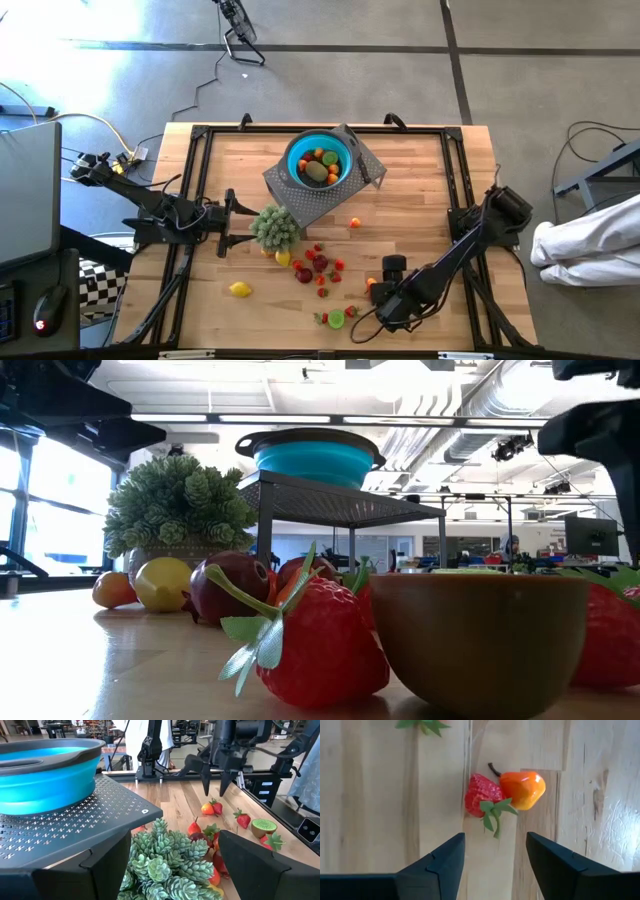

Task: Pick & Place Fruit
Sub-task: Put the strawberry into the blue strainer bowl on the shelf

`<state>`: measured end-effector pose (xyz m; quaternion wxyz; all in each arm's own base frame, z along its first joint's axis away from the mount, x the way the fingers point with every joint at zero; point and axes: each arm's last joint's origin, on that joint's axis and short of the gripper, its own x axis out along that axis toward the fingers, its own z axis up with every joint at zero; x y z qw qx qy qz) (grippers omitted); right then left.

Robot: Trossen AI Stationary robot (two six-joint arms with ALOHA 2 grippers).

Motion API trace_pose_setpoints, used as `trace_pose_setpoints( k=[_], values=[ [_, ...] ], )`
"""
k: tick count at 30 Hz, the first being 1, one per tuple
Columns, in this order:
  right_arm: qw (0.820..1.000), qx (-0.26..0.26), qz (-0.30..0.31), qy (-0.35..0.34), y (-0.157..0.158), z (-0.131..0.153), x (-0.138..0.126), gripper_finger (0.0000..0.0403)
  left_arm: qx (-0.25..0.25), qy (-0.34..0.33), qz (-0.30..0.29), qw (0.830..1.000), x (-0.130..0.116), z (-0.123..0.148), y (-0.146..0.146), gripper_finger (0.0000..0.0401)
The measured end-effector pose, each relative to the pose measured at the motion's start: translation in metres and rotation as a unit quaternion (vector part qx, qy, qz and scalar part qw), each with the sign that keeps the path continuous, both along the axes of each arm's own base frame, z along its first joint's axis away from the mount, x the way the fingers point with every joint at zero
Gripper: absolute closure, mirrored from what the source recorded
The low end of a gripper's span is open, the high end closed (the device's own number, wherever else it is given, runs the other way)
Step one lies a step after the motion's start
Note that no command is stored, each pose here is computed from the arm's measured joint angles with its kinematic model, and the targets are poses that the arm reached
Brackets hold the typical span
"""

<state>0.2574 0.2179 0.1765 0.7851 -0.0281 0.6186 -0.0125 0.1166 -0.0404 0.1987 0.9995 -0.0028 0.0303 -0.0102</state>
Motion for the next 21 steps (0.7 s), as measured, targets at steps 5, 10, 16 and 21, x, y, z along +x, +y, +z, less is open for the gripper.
trace_pose_setpoints(
  k=[5, 10, 16, 21],
  values=[
    [1.000, -0.008, -0.001, 0.002, 0.0003, -0.0049, 0.0014, 0.0199, 0.000, 0.000, 0.000, 1.000, 0.0000, 0.0000, 0.0000, 0.0107],
    [1.000, -0.009, -0.002, 0.000, 0.0005, -0.0048, 0.0017, 0.0199, 0.000, 0.000, 0.000, 1.000, 0.0000, 0.0000, 0.0000, 0.0107],
    [1.000, -0.011, -0.002, -0.005, 0.0005, -0.0047, 0.0021, 0.0199, 0.000, 0.000, 0.000, 1.000, 0.0000, -0.0001, 0.0000, 0.0107],
    [1.000, -0.019, -0.004, -0.012, 0.0000, -0.0046, 0.0025, 0.0199, 0.000, 0.001, 0.000, 1.000, 0.0000, -0.0002, 0.0000, 0.0107]
  ],
)
